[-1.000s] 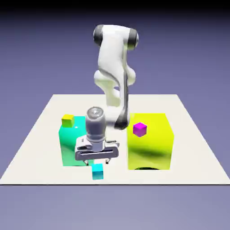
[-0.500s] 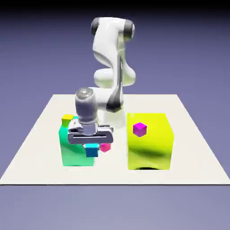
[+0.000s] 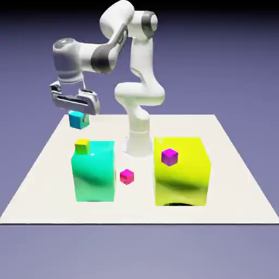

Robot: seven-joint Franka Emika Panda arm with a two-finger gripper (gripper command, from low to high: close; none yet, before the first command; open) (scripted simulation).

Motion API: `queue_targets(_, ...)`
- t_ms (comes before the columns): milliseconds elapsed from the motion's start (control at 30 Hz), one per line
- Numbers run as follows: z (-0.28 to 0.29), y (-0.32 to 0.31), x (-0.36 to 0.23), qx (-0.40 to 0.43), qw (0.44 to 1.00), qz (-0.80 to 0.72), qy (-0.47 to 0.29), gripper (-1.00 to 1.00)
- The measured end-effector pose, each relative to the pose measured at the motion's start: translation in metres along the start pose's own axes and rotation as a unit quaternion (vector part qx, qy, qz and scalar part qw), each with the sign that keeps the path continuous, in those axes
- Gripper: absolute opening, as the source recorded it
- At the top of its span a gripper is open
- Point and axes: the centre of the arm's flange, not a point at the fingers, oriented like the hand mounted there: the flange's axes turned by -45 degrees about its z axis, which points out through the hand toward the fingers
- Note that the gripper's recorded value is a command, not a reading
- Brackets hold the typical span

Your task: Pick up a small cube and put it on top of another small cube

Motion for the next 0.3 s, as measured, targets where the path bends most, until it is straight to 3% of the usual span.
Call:
queue_targets(67, 0.032, 0.0, 0.0, 0.0, 1.0, 0.0, 0.0, -1.0)
queue_targets(100, 0.037, 0.0, 0.0, 0.0, 1.0, 0.0, 0.0, 1.0)
queue_targets(167, 0.037, 0.0, 0.0, -0.001, 1.0, 0.0, 0.0, 1.0)
queue_targets(300, -0.027, 0.0, -0.002, -0.001, 1.0, 0.0, 0.0, 1.0)
